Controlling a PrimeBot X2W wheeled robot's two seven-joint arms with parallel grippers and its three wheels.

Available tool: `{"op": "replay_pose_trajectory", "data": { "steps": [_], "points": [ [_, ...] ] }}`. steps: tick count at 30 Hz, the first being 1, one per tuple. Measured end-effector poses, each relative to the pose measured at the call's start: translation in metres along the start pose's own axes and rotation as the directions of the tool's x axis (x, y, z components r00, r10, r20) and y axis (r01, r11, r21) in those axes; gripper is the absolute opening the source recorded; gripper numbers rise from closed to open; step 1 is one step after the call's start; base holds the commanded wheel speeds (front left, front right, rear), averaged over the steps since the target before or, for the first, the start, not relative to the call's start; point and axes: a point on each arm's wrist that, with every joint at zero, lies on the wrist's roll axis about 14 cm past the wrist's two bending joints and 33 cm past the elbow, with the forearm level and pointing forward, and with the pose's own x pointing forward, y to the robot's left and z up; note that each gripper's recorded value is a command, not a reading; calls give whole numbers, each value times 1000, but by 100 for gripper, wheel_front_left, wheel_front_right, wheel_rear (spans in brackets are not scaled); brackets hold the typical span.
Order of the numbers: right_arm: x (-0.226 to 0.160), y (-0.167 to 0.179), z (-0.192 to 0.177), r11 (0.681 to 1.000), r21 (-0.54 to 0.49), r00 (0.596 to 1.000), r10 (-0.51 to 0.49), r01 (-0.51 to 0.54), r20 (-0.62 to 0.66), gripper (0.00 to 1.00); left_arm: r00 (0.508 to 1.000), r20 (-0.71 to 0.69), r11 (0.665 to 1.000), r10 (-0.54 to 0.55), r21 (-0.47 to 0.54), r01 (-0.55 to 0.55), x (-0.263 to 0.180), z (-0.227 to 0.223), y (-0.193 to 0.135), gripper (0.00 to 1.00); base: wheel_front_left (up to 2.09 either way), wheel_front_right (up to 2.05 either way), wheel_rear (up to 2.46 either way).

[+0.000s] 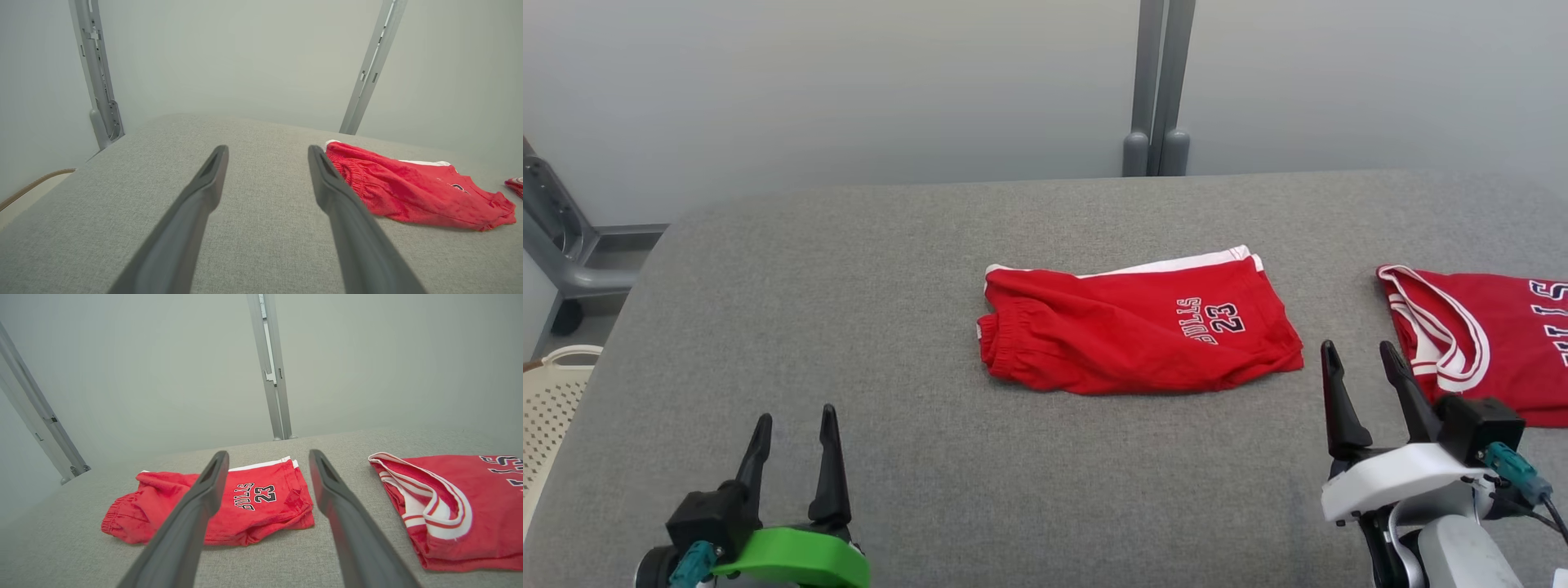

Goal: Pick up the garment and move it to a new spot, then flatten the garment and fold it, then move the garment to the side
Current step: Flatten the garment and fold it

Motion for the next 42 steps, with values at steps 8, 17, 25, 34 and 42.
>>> {"op": "replay_pose_trajectory", "data": {
  "steps": [8, 17, 25, 34, 42],
  "points": [
    [-25, -6, -2, 999, -40, 1000, -27, 27, -3, 100, 999, 38, 1000, -16, -15, 17, -1, 11, -1, 100, 0, 0, 0],
    [-41, -20, -14, 994, -89, 997, -65, 61, -44, 100, 998, -48, 998, -39, 42, 41, -14, -17, -4, 100, 0, 0, 0],
    [-51, -28, -27, 990, -114, 992, -88, 77, -90, 100, 993, -112, 998, -19, 65, 27, -23, -36, 4, 100, 0, 0, 0],
    [-50, -26, -27, 992, -95, 992, -86, 78, -87, 100, 993, -120, 998, -14, 62, 22, -24, -38, 6, 100, 0, 0, 0],
    [-50, -24, -34, 994, -84, 991, -80, 71, -109, 100, 991, -134, 998, -7, 63, 15, -25, -42, 9, 100, 0, 0, 0]
  ]
}}
